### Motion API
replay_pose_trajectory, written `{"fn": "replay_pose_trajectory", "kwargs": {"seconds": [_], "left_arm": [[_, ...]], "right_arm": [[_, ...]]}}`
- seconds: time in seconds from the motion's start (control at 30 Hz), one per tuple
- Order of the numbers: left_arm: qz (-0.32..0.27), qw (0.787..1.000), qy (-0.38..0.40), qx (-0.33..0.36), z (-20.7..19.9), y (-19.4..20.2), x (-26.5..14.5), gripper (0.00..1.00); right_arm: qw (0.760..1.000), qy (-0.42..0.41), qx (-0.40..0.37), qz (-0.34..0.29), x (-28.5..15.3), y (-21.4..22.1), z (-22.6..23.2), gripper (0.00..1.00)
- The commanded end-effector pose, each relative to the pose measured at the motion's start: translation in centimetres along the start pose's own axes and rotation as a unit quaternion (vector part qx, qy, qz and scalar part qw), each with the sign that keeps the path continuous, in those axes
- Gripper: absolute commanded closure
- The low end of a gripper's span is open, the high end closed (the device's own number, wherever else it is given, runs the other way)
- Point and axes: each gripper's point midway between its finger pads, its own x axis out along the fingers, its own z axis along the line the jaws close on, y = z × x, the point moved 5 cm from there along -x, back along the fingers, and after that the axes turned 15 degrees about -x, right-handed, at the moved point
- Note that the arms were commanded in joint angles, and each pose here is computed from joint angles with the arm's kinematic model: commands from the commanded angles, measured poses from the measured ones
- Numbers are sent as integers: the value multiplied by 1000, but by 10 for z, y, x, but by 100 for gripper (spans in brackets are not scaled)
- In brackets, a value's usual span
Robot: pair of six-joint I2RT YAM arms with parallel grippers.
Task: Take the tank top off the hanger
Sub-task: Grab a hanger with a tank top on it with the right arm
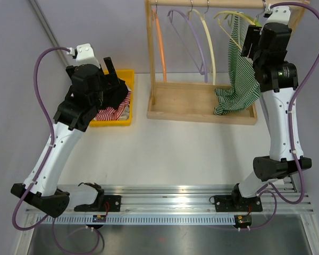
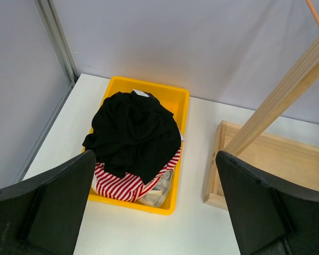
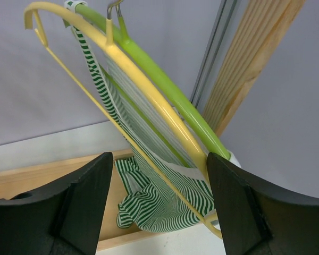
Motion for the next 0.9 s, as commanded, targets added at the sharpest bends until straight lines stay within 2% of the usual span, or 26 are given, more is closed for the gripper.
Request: {"fn": "replay_pose_trajectory", "kwargs": {"seconds": [0.0,0.13,0.23,0.37,0.47,0.6,0.63,0.67,0.73,0.87], "left_arm": [[-31,999,3,-7,0,-16,-9,1],[-38,999,-1,-5,1,-18,-13,1],[-41,999,-1,-4,1,-19,-16,1],[-43,999,-3,-3,1,-20,-17,1],[-44,999,-5,-1,1,-19,-17,1],[-42,999,-5,1,0,-17,-15,1],[-41,999,-4,1,0,-17,-15,1],[-41,999,-4,2,-1,-16,-14,1],[-40,999,-4,2,-1,-15,-14,1],[-38,999,-2,3,-2,-14,-12,1]], "right_arm": [[1000,19,-10,-18,9,-10,-9,21],[1000,18,-21,3,28,3,-8,21],[999,23,-22,10,36,10,-14,24],[999,32,-20,9,42,13,-22,39],[999,38,-20,9,44,14,-26,46],[1000,28,-13,4,42,14,-24,74],[1000,28,-11,0,38,12,-25,89],[1000,26,-9,-3,36,11,-26,94],[1000,27,-6,-6,30,11,-28,100],[1000,14,5,-27,16,3,-30,100]]}}
